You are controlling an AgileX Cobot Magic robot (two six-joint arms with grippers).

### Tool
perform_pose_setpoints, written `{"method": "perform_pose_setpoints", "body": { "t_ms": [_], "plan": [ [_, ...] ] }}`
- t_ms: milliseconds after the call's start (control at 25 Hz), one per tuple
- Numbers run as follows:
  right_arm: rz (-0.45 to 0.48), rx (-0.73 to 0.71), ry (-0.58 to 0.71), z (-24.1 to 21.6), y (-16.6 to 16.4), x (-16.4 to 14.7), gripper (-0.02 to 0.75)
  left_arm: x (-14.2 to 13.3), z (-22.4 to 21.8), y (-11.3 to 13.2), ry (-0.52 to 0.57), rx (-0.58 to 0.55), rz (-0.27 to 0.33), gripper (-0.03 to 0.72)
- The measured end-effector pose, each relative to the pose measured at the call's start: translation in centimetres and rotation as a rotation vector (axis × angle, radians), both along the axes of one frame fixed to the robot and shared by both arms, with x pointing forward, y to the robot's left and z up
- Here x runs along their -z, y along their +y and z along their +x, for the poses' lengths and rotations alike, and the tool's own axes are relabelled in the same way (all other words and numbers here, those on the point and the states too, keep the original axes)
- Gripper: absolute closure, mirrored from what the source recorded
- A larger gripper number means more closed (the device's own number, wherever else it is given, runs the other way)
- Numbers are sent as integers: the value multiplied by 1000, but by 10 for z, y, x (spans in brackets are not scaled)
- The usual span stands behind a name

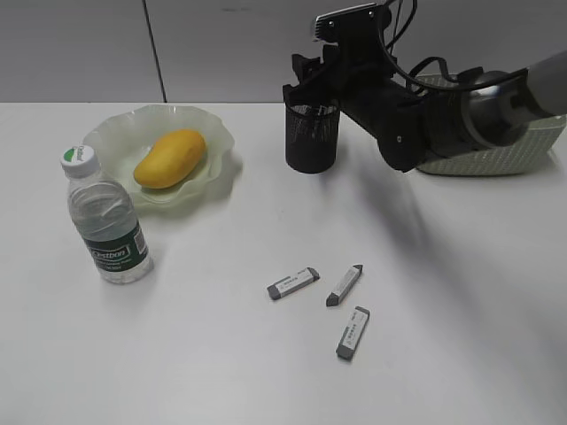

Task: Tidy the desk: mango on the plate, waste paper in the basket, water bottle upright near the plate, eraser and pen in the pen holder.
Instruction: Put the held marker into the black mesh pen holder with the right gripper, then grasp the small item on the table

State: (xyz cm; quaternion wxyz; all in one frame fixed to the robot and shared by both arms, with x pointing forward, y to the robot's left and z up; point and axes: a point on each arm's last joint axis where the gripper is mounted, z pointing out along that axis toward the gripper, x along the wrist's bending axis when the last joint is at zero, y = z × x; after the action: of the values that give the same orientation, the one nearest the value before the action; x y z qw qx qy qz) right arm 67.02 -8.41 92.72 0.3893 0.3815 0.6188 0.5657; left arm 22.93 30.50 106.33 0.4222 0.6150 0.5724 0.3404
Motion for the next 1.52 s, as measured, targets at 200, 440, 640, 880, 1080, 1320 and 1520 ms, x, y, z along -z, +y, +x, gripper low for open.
{"method": "perform_pose_setpoints", "body": {
  "t_ms": [200,440,640,880,1080,1320,1520],
  "plan": [
    [-67,-19,170,-10,-3,-36,228,0,0,0,0,0,0,307],
    [-208,-69,477,-71,-28,-136,238,0,0,0,0,0,0,313],
    [-391,-3,868,-137,-67,-152,292,0,0,0,0,0,0,354],
    [-515,158,1100,-231,-127,-136,332,0,0,0,0,0,0,440],
    [-465,202,1091,-315,-171,-127,335,0,0,0,0,0,-1,454],
    [-298,149,794,-377,-201,-124,336,0,1,0,4,1,0,453],
    [-196,91,518,-408,-215,-129,336,0,17,-4,99,17,31,449]
  ]
}}
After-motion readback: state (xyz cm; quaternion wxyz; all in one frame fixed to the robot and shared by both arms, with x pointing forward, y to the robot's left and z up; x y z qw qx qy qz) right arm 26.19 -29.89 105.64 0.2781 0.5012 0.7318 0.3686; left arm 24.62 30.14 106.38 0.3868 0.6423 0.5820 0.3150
